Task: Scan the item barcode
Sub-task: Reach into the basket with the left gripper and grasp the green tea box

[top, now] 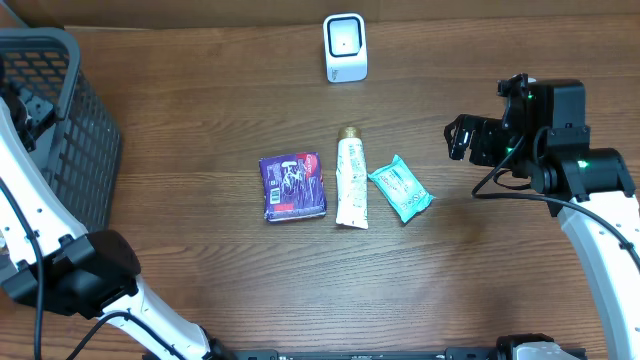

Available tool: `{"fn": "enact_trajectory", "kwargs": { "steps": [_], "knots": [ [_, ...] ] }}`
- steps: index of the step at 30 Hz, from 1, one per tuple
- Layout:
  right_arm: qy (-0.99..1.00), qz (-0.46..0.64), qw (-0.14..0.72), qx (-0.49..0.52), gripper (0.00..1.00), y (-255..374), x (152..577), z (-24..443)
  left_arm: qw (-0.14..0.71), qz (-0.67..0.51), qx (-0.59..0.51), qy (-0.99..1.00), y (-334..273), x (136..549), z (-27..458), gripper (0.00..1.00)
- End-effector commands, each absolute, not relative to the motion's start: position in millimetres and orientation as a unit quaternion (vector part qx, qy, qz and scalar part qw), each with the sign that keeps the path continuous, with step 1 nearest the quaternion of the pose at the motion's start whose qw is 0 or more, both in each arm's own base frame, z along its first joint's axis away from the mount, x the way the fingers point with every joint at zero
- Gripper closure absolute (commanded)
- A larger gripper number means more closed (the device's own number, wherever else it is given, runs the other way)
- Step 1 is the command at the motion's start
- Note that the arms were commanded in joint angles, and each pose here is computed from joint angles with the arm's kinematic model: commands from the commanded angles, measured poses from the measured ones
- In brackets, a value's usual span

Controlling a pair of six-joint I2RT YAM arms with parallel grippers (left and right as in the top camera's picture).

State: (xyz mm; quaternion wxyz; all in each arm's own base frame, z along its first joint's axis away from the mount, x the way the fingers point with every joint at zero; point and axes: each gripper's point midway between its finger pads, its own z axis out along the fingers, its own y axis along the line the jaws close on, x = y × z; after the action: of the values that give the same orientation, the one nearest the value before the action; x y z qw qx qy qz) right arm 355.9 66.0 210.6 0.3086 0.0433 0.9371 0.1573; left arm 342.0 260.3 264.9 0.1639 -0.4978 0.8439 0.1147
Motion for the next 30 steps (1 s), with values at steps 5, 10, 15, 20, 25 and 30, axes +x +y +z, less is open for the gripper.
{"fn": "enact_trajectory", "kwargs": {
  "steps": [5, 10, 15, 20, 25, 30],
  "knots": [
    [0.933, 0.157, 0.323, 0.040, 0.00, 64.0, 360.6, 220.5, 0.157, 0.149, -0.578, 0.786, 309.8, 312.0, 244.0, 0.43],
    [0.933, 0.157, 0.323, 0.040, 0.00, 64.0, 360.6, 220.5, 0.150, 0.156, -0.611, 0.762, 339.5, 294.2, 221.7, 0.36],
    [0.933, 0.157, 0.323, 0.040, 0.00, 64.0, 360.6, 220.5, 0.131, 0.164, -0.634, 0.744, 362.5, 273.1, 189.4, 0.18],
    [0.933, 0.157, 0.323, 0.040, 0.00, 64.0, 360.6, 220.5, 0.149, 0.168, -0.620, 0.752, 382.3, 275.7, 164.8, 0.10],
    [0.933, 0.157, 0.323, 0.040, 0.00, 64.0, 360.6, 220.5, 0.199, 0.155, -0.507, 0.824, 391.6, 311.9, 155.9, 0.07],
    [0.933, 0.157, 0.323, 0.040, 0.00, 64.0, 360.6, 220.5, 0.216, 0.171, -0.424, 0.863, 400.9, 330.1, 146.6, 0.03]
  ]
}}
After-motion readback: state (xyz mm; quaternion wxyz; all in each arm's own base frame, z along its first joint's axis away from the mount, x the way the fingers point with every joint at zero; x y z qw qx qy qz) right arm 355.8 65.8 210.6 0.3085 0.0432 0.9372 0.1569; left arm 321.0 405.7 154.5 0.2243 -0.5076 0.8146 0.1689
